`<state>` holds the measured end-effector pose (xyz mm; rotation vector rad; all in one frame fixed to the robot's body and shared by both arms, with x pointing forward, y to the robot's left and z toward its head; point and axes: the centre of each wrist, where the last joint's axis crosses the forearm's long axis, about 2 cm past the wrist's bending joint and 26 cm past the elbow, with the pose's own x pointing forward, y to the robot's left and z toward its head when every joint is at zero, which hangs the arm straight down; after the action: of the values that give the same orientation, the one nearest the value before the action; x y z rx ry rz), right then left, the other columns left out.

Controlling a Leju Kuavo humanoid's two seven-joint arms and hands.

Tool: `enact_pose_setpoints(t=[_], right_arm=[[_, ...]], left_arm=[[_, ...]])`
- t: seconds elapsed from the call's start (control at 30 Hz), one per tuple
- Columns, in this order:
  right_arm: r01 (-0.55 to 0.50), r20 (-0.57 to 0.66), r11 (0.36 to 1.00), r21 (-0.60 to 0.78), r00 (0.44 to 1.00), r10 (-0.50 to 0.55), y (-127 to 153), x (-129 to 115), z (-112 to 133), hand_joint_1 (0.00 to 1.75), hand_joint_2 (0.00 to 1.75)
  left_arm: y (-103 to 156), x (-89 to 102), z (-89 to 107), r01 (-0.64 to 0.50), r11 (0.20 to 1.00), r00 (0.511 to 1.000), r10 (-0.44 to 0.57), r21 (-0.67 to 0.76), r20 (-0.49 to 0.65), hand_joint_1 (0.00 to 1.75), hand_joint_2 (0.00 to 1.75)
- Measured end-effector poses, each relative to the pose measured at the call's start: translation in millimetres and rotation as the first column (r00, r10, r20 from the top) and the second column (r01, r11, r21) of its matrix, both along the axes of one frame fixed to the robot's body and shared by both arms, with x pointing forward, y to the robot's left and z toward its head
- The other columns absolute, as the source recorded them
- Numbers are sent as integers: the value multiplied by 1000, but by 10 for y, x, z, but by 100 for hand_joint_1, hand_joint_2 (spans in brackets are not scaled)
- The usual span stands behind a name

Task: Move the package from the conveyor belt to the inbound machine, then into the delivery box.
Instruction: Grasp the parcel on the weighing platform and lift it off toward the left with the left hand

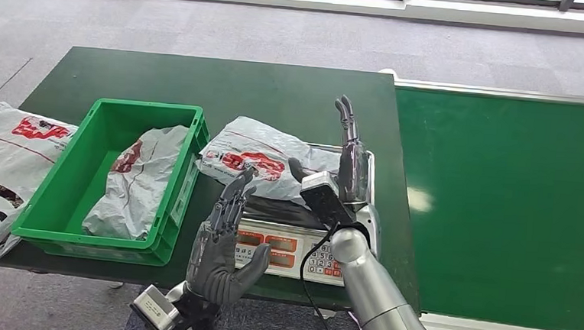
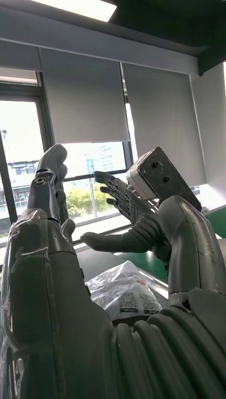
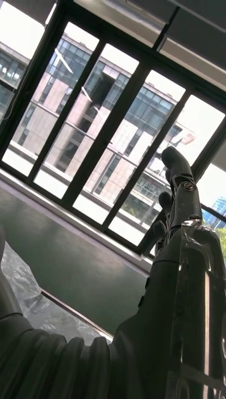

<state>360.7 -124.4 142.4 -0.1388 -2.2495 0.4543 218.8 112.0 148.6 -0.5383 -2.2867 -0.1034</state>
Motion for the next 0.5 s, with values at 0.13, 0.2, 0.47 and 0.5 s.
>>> enact_pose_setpoints(t=[0.13, 0.2, 0.47, 0.5], right_arm=[[0, 5, 1000, 6, 1000, 0, 2, -8, 2, 0, 175], [-6, 6, 1000, 2, 1000, 6, 6, -16, -6, 0, 175], [50, 35, 998, 25, 998, -51, 4, -65, -19, 0, 175], [93, 75, 995, 27, 993, -95, -1, -90, 10, 0, 175]], left_arm=[[-1, 1, 0, 3, 1000, 1000, -3, -1, -1, 0, 175], [-2, 2, -1, 7, 1000, 1000, -7, -3, -1, 0, 175], [-2, 52, -30, -62, 996, 998, 60, 68, 19, 0, 175], [-1, 98, -71, -141, 980, 990, 135, 140, 47, 0, 175]])
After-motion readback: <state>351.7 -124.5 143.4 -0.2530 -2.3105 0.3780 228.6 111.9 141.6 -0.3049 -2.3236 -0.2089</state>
